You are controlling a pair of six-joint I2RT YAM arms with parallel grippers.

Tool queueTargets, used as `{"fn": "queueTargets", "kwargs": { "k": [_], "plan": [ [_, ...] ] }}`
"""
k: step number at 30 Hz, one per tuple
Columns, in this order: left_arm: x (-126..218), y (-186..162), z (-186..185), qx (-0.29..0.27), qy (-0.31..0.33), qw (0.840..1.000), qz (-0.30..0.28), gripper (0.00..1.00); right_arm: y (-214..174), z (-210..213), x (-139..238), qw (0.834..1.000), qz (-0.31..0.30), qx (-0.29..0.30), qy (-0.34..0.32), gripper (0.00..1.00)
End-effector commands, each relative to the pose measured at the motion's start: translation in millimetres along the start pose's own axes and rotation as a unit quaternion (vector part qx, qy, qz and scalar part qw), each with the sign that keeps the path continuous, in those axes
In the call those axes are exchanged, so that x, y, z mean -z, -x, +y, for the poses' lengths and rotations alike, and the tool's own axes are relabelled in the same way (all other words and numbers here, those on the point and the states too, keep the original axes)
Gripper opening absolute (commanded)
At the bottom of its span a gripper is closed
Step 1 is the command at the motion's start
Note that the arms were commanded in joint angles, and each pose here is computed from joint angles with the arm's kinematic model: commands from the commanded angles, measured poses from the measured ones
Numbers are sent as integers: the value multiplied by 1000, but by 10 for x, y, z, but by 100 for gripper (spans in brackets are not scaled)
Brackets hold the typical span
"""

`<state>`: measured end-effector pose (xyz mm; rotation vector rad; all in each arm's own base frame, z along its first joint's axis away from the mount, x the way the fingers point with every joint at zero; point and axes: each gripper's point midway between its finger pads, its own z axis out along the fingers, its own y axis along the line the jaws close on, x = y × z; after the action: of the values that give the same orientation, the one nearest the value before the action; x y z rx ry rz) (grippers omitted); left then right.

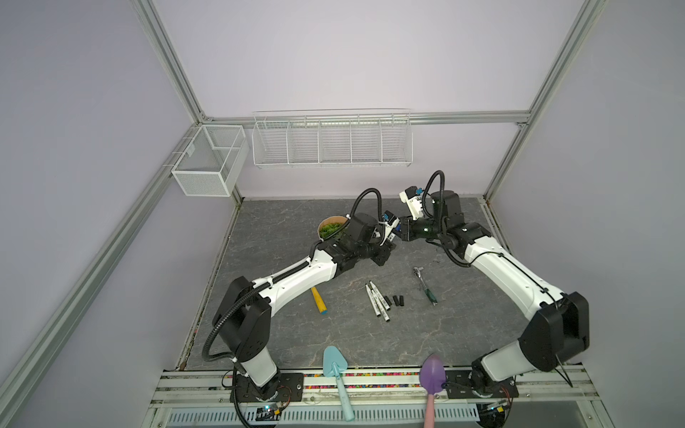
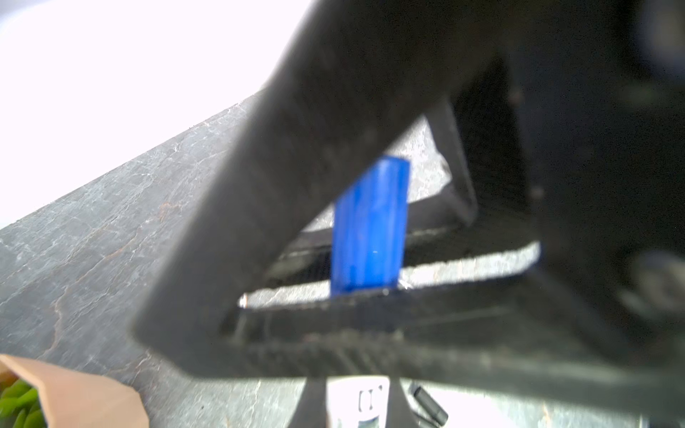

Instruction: Insert the pens into the pen caps

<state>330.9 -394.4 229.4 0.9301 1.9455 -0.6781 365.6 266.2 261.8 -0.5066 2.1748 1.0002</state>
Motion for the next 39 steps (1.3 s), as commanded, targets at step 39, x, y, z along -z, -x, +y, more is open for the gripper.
{"fn": "queueTargets", "kwargs": {
  "k": [39],
  "plan": [
    [1235, 1304, 142, 115, -8, 859, -499, 0, -713, 471, 402, 964, 154, -167, 141, 27]
  ]
}}
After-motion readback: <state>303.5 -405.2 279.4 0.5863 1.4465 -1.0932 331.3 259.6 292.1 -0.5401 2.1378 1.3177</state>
